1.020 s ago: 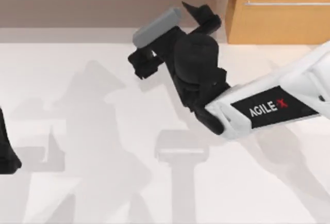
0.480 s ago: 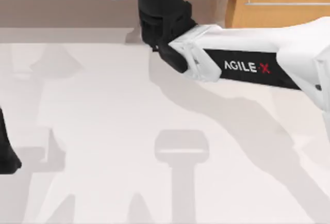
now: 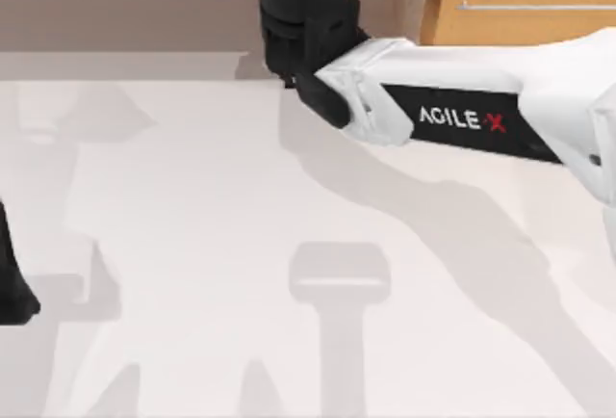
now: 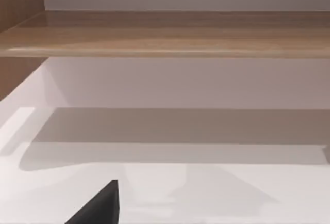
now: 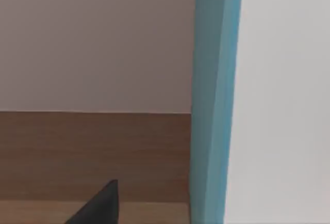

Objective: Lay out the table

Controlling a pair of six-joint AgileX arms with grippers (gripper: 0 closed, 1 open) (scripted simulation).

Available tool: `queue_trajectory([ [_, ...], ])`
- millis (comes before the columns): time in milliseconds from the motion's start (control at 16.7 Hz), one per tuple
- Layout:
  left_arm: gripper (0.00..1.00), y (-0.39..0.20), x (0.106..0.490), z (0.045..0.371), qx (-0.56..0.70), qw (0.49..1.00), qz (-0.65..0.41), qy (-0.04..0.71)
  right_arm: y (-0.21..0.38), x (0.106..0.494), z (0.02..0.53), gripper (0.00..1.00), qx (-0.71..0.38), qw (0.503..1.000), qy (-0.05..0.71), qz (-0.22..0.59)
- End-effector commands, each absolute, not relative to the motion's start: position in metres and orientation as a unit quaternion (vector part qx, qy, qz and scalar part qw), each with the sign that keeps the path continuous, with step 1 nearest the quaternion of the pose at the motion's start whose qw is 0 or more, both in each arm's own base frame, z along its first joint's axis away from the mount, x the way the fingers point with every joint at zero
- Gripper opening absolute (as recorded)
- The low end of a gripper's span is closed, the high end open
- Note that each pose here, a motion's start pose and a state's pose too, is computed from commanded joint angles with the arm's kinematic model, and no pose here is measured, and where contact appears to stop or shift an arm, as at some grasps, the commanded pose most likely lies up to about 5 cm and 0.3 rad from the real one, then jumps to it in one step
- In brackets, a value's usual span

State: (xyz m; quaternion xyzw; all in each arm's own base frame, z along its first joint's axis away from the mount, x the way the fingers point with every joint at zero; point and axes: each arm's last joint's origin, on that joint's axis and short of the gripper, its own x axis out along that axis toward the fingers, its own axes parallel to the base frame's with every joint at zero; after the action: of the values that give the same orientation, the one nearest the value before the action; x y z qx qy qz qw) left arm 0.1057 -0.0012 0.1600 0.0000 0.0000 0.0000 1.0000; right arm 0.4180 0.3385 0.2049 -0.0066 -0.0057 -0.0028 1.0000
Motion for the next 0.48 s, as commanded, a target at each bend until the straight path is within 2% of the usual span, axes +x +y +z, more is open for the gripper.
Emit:
queue_trajectory([
  [480, 1.0, -0.001, 0.106, 0.16, 0.0, 1.0, 0.0, 0.0, 0.338, 0.436, 0.205, 1.0, -0.006, 1.0, -0.006, -0.004],
])
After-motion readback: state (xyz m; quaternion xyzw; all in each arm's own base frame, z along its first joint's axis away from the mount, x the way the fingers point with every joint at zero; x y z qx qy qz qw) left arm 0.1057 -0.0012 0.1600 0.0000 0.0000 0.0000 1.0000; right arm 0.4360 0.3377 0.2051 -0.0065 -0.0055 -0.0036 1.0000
